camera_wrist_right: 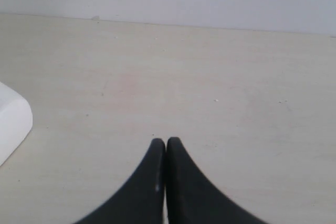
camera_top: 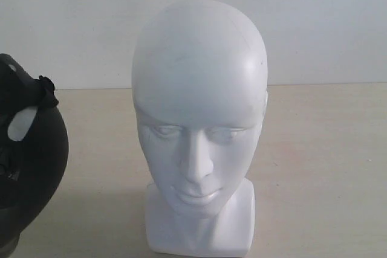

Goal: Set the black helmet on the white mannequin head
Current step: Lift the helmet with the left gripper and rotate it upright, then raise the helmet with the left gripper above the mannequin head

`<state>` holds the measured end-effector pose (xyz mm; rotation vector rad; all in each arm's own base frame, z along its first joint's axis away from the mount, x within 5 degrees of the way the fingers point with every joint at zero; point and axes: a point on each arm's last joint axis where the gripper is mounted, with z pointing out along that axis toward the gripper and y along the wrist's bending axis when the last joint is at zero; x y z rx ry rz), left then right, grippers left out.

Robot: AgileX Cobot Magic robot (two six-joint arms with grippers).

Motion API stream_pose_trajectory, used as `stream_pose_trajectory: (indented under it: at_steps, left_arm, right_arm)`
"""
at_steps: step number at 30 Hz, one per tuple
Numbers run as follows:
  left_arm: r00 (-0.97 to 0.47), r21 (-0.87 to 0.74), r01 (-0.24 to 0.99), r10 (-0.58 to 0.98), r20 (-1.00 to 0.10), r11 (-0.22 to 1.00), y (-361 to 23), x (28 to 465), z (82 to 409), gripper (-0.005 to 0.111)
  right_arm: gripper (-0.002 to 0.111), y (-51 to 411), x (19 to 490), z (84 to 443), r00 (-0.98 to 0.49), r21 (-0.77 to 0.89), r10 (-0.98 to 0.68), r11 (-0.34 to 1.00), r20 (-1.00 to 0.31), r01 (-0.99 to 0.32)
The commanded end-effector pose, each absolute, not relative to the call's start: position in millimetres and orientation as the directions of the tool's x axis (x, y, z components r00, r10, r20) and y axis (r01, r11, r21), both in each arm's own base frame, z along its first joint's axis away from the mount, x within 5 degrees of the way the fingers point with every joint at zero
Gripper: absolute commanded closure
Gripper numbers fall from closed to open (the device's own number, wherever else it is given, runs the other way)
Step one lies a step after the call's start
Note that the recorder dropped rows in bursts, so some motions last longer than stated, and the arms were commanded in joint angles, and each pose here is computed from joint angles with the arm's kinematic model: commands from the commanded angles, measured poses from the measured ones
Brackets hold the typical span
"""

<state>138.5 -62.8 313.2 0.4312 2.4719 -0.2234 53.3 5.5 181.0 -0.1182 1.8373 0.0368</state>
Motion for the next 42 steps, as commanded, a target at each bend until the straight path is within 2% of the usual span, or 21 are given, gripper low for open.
stream_pose_trajectory:
  at_steps: [1,9,16,22,28,42]
  left_arm:
    - [-0.667,-0.046,0.337,0.204,-0.717,0.94,-57.1,131.7,330.7,0.102]
    - [-0.532,-0.223,0.26,-0.053,-0.845,0.94,-56.5,117.7,356.1,0.102]
    - [-0.396,-0.363,0.235,-0.252,-0.883,0.902,-53.3,108.4,375.7,0.102]
    - [-0.26,-0.526,0.388,-0.458,-0.85,0.757,-63.6,102.2,401.7,0.102]
    - [-0.212,-0.566,0.571,-0.559,-0.802,0.595,-74.9,93.5,421.0,0.102]
    - [-0.162,-0.575,0.676,-0.668,-0.726,0.461,-47.1,59.9,442.5,0.102]
  right_arm:
    - [0.109,5.2,53.3,182.4,-0.247,-0.037,-0.06,0.995,-0.967,-0.096]
    - [0.109,5.2,53.3,182.4,-0.247,-0.037,-0.06,0.995,-0.967,-0.096]
    - [0.109,5.2,53.3,182.4,-0.247,-0.037,-0.06,0.995,-0.967,-0.096]
    - [0.109,5.2,53.3,182.4,-0.247,-0.037,-0.06,0.995,-0.967,-0.096]
    - [0.109,5.2,53.3,182.4,-0.247,-0.037,-0.06,0.995,-0.967,-0.096]
    - [0.109,5.2,53.2,181.9,-0.252,-0.037,-0.061,0.995,-0.966,-0.097]
